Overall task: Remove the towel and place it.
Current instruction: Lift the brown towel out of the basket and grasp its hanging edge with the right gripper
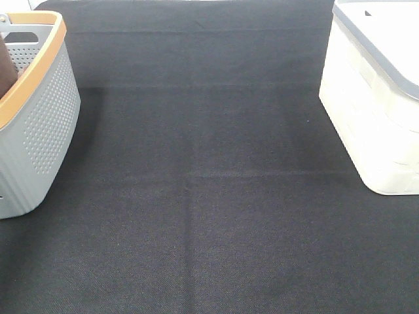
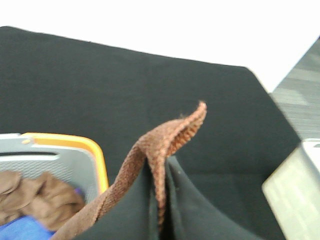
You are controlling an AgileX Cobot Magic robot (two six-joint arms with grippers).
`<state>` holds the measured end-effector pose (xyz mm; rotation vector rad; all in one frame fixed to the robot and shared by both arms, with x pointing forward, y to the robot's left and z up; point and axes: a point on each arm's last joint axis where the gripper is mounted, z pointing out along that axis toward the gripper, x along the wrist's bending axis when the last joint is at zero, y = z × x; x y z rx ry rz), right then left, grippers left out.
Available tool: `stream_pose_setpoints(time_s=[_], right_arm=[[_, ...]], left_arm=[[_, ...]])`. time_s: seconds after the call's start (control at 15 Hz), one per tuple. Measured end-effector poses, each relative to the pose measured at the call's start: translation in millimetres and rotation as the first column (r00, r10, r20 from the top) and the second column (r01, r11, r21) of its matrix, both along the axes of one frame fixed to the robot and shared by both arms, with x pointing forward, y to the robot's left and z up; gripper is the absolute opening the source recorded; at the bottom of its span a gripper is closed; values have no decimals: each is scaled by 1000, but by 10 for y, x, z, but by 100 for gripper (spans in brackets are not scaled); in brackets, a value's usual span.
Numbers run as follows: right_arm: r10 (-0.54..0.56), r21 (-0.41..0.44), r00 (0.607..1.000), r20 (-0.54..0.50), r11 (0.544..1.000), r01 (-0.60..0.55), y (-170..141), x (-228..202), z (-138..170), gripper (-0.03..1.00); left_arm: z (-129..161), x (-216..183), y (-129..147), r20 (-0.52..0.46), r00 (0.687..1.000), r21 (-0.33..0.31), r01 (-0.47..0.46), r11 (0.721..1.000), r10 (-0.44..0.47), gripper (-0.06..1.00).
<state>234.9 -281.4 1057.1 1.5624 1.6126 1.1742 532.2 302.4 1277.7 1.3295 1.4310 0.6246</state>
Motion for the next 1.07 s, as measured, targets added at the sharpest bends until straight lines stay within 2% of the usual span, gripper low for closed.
stream_pose_setpoints(time_s=[0.2,0.33,0.6,0.67,0.87,1.07], right_arm=[[85,133,993,-78,988,-74,114,173,48,78],[156,162,985,-75,977,-142,177,234,81,78],[230,151,973,-2,962,-227,233,235,195,78],[230,151,973,-2,962,-227,233,235,195,78],[242,131,970,-4,962,-240,234,312,340,78],[295,86,955,-39,953,-291,247,522,536,78]], left_arm=[[80,-17,-89,65,995,-83,80,993,-75,0],[109,-27,-149,92,989,-108,129,986,-120,0],[157,-58,-559,156,955,-82,267,960,-252,0],[157,-58,-559,156,955,-82,267,960,-252,0],[147,-76,-947,189,915,-67,374,925,-356,0],[-58,62,-1390,147,880,-58,464,884,-452,0]])
